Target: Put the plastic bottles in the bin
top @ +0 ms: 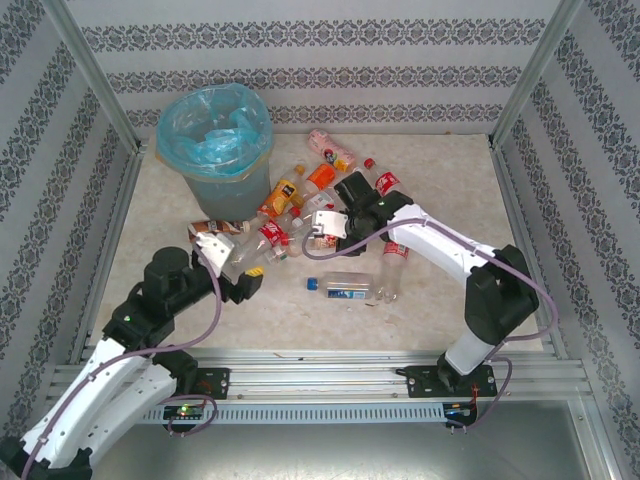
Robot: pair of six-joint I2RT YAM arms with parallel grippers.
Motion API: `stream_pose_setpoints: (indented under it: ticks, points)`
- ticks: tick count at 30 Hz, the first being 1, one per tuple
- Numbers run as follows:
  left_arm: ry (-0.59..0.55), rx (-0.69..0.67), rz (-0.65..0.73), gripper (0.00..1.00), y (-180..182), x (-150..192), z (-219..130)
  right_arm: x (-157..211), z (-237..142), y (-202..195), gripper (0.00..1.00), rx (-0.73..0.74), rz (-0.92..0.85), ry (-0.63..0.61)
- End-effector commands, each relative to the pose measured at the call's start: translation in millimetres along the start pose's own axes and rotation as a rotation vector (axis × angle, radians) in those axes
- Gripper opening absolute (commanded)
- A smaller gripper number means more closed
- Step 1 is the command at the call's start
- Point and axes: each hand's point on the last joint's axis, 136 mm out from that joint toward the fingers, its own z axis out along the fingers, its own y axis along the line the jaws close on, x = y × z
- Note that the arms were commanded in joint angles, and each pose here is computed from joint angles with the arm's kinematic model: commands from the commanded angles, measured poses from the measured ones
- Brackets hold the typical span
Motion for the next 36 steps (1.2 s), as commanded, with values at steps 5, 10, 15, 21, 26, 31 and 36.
stream_pose_setpoints:
  ticks: [5, 10, 15, 21, 26, 31, 36]
  points:
    - [-0.065, -0.024, -0.134, 0.95, 4, -66, -28, -35, -53, 12, 0.46, 0.063, 0.201, -0.147]
    - [-0.032, -0.024, -0.209, 0.95, 7, -96, -23, -79, -103, 6, 0.45, 0.097, 0.360, -0.459]
    - [-0.007, 0.058, -0.339, 0.90, -4, -125, -15, -107, -138, 7, 0.45, 0.066, 0.423, -0.653]
    - [-0.054, 0.206, -0.453, 0.82, -24, -163, -17, -131, -154, 23, 0.45, -0.008, 0.425, -0.698]
    - [-0.111, 0.269, -0.501, 0.71, -29, -182, -22, -140, -164, 28, 0.46, -0.056, 0.448, -0.756]
    - [-0.101, 0.248, -0.551, 0.67, -24, -180, -24, -142, -173, 31, 0.46, -0.075, 0.461, -0.784]
    - [-0.101, 0.232, -0.573, 0.63, -20, -178, -20, -142, -183, 39, 0.45, -0.104, 0.455, -0.808]
